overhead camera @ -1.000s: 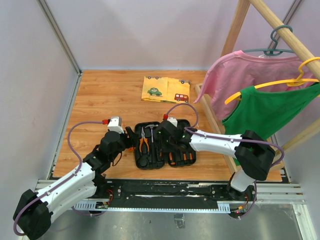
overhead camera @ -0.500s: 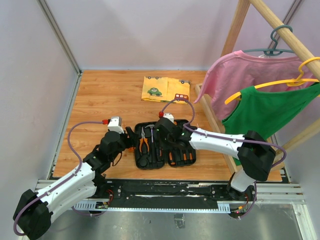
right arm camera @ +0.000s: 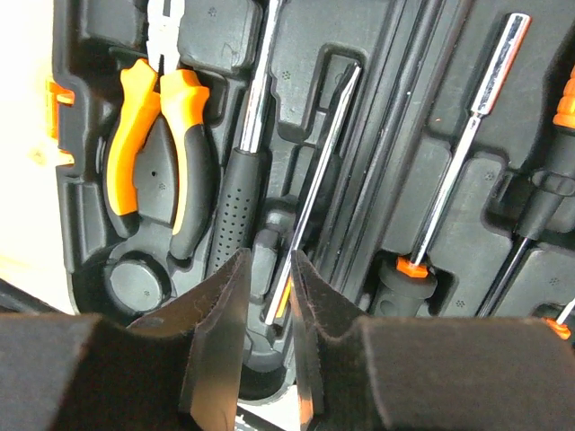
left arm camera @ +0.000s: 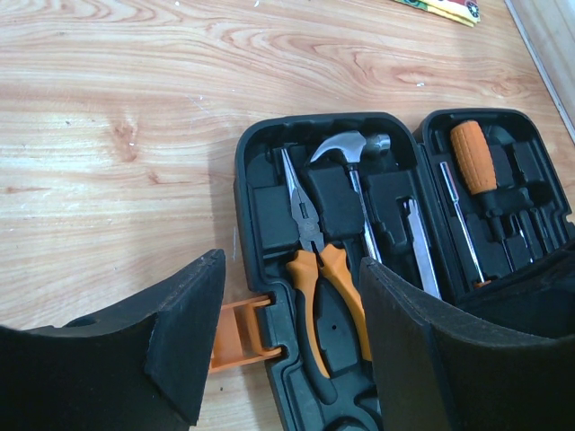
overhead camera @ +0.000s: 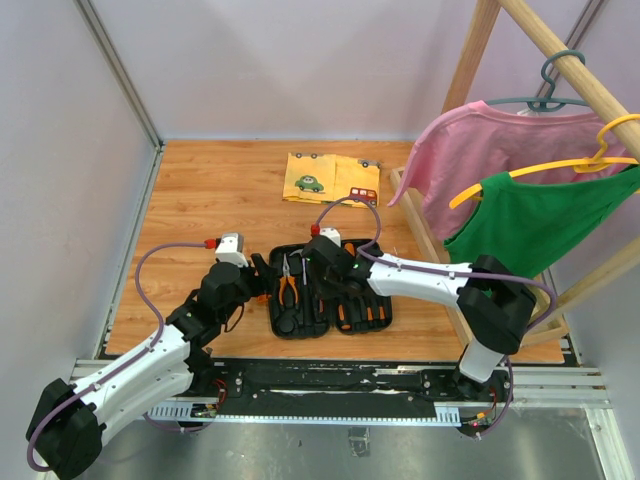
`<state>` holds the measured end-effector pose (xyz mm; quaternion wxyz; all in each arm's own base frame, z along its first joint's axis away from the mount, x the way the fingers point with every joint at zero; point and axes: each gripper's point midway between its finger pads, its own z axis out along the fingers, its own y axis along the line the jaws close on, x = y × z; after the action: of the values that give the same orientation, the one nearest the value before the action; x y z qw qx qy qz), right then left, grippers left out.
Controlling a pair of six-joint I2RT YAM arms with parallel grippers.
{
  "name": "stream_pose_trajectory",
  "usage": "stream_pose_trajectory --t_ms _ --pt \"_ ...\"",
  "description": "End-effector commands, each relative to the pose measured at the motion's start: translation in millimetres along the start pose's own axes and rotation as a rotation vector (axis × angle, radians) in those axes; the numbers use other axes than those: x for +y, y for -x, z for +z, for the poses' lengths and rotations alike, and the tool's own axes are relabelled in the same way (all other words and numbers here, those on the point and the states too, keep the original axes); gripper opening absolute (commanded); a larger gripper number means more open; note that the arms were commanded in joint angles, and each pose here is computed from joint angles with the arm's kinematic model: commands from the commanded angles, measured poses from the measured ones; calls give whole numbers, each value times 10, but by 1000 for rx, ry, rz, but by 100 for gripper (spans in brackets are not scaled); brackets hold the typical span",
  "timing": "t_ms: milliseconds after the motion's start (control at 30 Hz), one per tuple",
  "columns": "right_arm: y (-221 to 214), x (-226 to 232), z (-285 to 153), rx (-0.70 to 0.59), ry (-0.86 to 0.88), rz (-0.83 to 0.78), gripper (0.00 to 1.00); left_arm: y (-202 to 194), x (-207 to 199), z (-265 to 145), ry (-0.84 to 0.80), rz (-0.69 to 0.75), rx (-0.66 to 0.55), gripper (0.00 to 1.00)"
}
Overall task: Sort the tools into containers
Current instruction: Place the utility knife in the storage box.
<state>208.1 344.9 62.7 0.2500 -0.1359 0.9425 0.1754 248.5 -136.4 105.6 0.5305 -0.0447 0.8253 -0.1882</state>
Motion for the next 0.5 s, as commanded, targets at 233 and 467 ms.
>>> stream_pose_trajectory --t_ms 233,467 --pt "18 -16 89 19 -23 -2 26 63 -21 17 -13 3 -27 66" --pt "37 38 105 20 4 -5 26 64 -22 17 -13 3 -28 66"
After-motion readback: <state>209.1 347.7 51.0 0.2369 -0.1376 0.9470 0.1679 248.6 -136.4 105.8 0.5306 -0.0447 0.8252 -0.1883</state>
